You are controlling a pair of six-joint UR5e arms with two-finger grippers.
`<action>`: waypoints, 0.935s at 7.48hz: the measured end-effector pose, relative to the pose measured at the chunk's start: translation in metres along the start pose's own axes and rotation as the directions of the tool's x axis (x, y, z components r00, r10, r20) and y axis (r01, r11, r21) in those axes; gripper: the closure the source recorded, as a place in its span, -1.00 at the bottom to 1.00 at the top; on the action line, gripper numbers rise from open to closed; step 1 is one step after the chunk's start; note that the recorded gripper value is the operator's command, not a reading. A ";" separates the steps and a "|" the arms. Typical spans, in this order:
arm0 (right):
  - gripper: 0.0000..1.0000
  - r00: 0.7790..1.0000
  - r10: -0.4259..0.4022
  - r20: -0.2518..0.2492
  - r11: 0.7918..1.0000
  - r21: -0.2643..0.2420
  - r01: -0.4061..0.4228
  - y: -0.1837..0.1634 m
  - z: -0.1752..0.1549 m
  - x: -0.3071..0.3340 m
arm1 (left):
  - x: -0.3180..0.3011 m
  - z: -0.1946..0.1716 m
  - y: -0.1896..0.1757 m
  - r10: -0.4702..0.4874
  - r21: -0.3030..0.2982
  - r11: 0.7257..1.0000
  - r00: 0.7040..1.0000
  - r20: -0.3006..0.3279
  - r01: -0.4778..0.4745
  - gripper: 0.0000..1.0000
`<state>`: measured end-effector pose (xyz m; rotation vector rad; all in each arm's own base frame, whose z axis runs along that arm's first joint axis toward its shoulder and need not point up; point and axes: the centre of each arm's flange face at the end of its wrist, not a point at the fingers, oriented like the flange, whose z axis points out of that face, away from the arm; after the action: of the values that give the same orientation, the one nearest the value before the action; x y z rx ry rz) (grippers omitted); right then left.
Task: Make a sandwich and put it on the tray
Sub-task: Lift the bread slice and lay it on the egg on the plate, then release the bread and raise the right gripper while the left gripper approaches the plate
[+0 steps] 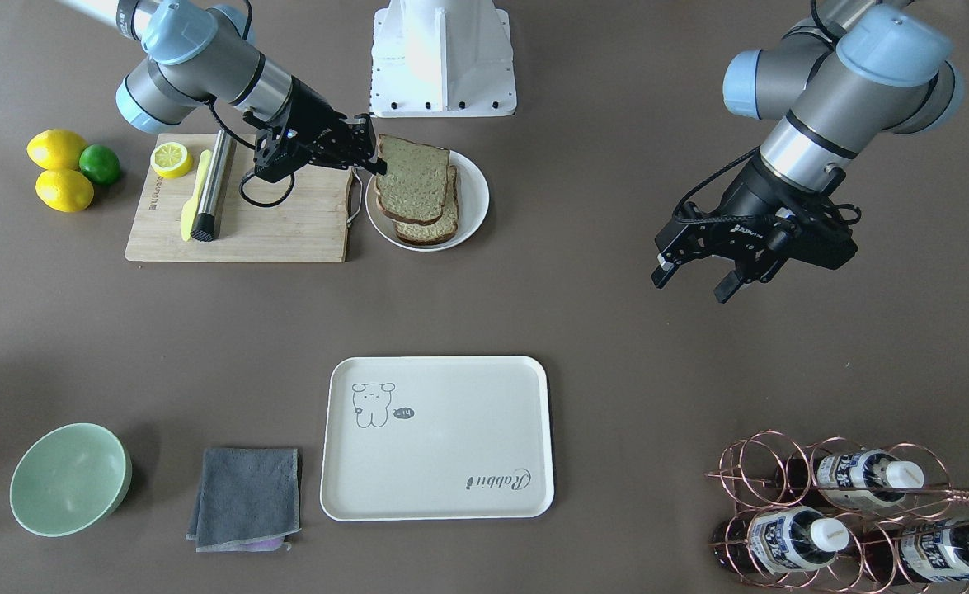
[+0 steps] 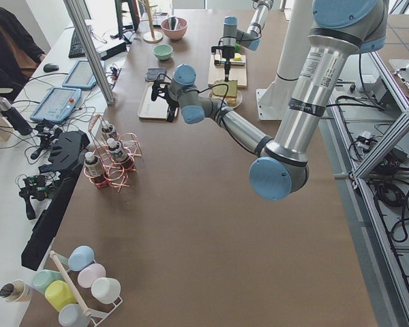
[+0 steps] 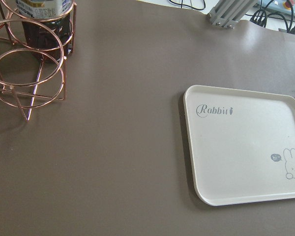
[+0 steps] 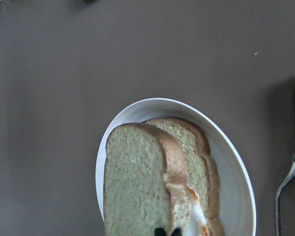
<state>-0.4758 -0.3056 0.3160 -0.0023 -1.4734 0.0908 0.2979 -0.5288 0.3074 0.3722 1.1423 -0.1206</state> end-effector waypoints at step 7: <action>-0.60 1.000 0.005 -0.020 1.000 0.008 -0.005 0.007 0.020 0.003 | 0.001 0.000 -0.001 0.000 0.000 1.000 1.000 -0.001 0.000 -0.94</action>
<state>-0.4960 -0.2994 0.3201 -0.0001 -1.4528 0.1002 0.2984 -0.5296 0.3063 0.3728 1.1430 -0.1202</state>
